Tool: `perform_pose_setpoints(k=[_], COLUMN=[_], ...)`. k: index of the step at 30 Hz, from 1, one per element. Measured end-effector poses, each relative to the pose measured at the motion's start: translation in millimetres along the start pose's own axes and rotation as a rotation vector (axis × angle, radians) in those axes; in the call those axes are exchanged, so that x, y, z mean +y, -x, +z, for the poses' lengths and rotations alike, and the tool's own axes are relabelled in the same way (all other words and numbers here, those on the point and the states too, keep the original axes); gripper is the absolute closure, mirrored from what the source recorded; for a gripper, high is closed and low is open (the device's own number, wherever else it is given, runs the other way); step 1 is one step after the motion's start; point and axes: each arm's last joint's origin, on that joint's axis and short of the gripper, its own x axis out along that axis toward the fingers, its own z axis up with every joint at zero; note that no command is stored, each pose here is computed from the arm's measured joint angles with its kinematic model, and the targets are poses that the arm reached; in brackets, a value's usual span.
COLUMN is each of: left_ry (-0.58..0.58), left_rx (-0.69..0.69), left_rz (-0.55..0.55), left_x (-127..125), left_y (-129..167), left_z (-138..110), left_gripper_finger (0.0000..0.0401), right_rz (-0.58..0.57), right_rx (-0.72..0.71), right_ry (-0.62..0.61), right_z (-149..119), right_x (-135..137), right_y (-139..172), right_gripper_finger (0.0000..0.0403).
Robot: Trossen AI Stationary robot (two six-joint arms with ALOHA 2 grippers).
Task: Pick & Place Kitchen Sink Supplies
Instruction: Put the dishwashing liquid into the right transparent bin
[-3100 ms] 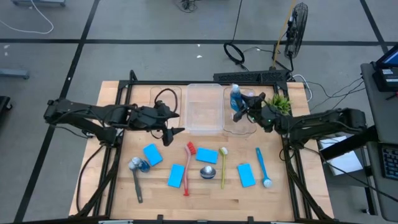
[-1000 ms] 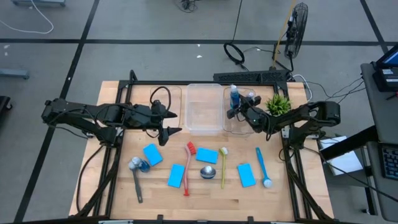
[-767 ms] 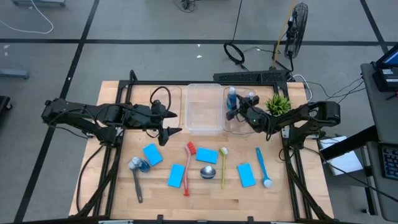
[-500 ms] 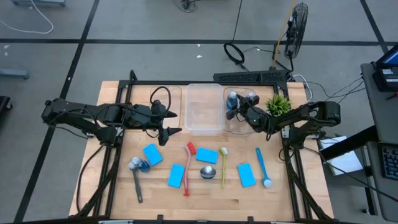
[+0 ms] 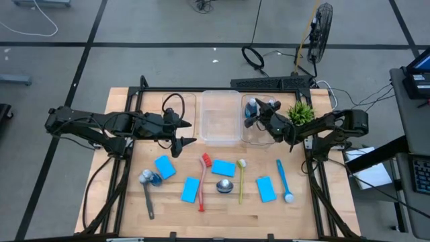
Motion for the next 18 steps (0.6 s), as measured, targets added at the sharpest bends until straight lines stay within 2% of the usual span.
perform_pose_setpoints(k=[9, 18], left_ry=[-0.002, -0.004], left_rx=[0.000, 0.000], left_rz=[0.000, 0.000], left_x=[0, 0], left_y=[0, 0], left_z=[0, 0], left_gripper_finger=[0.0073, 0.0084], right_rz=[-0.008, 0.015], right_rx=[-0.116, -0.274], right_ry=[0.014, -0.042], right_z=[34, 77], right_x=[-9, -21], right_y=[10, 36], right_gripper_finger=[0.0219, 0.0224])
